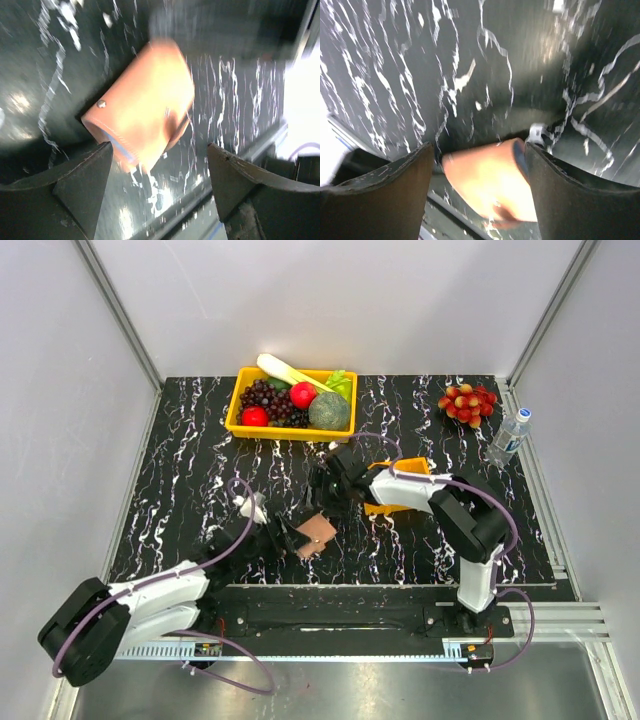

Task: Put the credit cards into the card holder
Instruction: Close the card holder at the center of the board.

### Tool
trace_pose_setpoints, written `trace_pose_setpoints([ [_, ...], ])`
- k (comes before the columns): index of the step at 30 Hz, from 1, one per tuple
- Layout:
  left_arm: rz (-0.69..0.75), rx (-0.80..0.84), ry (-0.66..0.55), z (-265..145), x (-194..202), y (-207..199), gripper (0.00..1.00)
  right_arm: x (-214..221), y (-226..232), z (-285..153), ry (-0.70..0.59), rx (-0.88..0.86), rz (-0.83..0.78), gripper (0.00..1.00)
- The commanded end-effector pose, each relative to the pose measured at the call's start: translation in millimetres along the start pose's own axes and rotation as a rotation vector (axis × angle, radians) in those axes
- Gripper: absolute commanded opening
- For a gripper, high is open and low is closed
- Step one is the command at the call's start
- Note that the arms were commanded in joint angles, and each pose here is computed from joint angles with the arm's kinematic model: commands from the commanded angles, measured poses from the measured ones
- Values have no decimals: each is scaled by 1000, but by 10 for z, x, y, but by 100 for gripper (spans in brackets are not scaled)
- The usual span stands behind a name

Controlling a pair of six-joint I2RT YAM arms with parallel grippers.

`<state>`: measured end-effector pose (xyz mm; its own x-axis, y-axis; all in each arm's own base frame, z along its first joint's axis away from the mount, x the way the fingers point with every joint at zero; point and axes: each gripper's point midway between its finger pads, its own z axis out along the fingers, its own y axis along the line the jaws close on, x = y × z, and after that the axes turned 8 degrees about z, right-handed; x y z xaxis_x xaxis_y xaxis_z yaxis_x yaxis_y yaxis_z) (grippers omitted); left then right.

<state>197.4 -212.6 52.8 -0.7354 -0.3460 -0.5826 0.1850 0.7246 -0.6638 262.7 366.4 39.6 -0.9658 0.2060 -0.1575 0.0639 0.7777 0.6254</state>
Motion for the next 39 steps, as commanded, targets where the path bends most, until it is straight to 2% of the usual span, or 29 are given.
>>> trace_pose_setpoints([
  [1, 4, 11, 160, -132, 384, -10, 80, -570, 289, -63, -148, -89, -44, 79],
  [5, 46, -82, 141, -132, 287, 98, 81, -547, 153, -165, -180, -56, -50, 79],
  [11, 74, -42, 95, -96, 138, -34, 82, -476, -3, -532, -251, -36, -105, 78],
  [15, 171, -55, 72, -31, -64, -138, 87, -356, -155, -787, -293, -33, -73, 78],
  [18, 246, -84, 119, 92, -137, -172, 86, -247, -242, -847, -279, -31, -24, 75],
  [22, 285, -98, 203, 243, -94, -164, 79, -108, -400, -849, -254, -12, 35, 69],
  [25, 270, -86, 235, 300, -42, -151, 69, -15, -505, -813, -233, 0, 87, 64],
  [28, 245, -76, 246, 308, 14, -132, 68, 37, -527, -730, -210, -19, 106, 65],
  [34, 209, -41, 260, 227, 161, -94, 68, 55, -324, -507, -134, -97, 131, 72],
  [39, 169, -1, 275, 141, 302, -80, 67, -13, -158, -373, -111, -152, 136, 70],
])
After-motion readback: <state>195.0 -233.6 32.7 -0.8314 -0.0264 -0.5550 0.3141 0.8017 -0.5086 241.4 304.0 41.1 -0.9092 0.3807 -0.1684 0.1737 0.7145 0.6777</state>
